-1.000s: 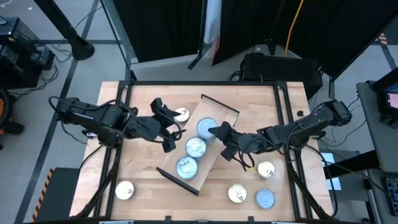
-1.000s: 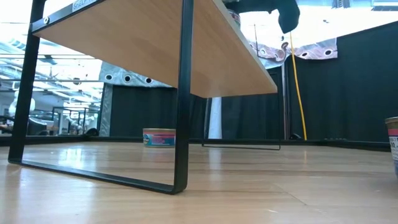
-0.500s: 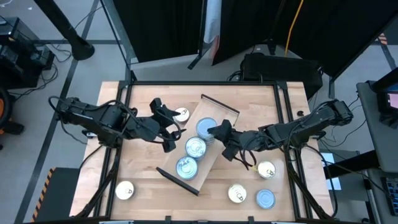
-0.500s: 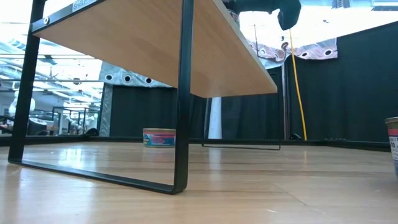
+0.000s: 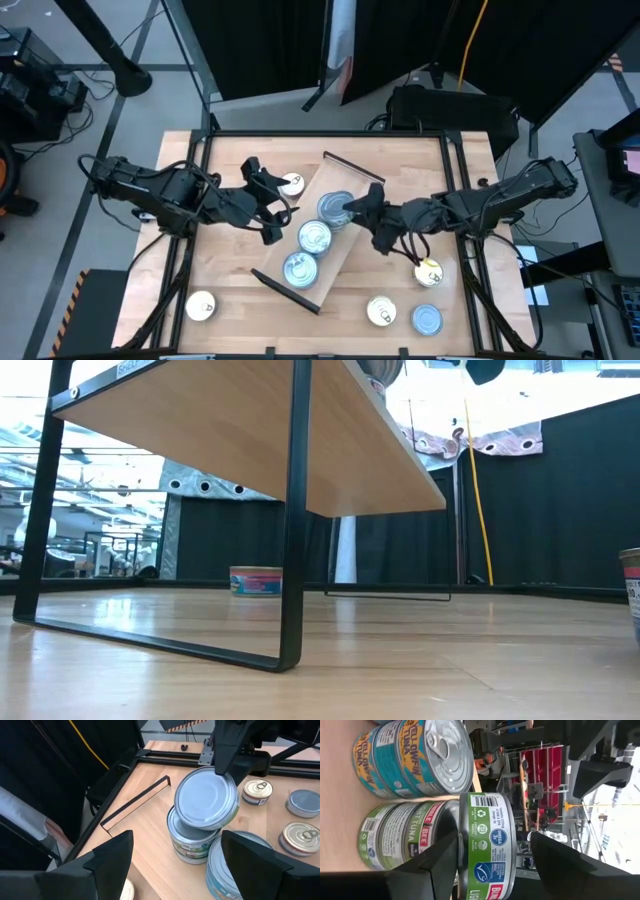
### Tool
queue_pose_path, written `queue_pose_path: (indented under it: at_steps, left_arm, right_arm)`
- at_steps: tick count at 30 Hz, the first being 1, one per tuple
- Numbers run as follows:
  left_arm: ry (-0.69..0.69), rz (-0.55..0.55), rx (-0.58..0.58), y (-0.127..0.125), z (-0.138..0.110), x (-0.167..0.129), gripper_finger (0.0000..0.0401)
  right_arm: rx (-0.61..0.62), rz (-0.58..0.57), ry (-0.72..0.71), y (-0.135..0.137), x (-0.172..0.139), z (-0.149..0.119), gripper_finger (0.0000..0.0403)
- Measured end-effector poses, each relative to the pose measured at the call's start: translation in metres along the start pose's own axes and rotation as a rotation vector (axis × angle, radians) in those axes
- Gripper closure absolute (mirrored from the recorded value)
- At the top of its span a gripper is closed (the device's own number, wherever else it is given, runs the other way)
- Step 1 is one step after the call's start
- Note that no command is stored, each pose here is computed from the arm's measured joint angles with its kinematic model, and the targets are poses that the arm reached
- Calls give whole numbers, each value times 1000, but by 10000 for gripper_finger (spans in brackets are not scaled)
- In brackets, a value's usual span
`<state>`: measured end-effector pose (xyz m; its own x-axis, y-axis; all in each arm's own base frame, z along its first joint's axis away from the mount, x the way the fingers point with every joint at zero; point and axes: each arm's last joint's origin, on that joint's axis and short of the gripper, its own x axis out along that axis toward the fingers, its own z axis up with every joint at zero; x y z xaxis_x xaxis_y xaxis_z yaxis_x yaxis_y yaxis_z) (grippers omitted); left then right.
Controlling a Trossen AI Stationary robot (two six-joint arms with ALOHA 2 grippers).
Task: Stack canned seafood by type on shelf
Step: Stack the green tuna can on top of the other green tuna can on the shelf
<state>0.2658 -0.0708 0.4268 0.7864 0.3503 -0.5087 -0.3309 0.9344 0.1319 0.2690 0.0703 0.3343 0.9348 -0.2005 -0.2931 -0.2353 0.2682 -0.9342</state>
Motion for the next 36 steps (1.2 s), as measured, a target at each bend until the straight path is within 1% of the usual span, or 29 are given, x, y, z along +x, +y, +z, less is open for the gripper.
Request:
queue_pose_path:
  at_steps: [5,8,10,13,16,19,23,29,33,36]
  left_arm:
    - [0,0,0,0,0,0,100]
    - [0,0,0,0,0,0,100]
    - [0,0,0,0,0,0,100]
    - [0,0,0,0,0,0,100]
    - [0,0,0,0,0,0,100]
    - [0,-1,0,0,0,0,100]
    - [0,-1,2,0,0,0,100]
    - [34,9,25,-4,-10,9,100]
    - [62,-6,16,-7,-18,15,100]
    - [51,-16,5,-8,-18,17,100]
  right_arm:
    - [29,14,13,0,2,-5,170]
    - [75,50,-15,1,6,-8,170]
    - [136,79,-59,1,7,-10,170]
    - [205,101,-80,-6,6,-12,172]
    - [246,116,-62,-12,5,-15,178]
    - [301,129,-83,-18,6,-19,182]
    - [312,136,-93,-21,7,-22,183]
    - [350,172,-139,-20,7,-22,183]
    - [433,185,-132,-20,7,-23,183]
    - [486,178,-130,-21,7,-23,183]
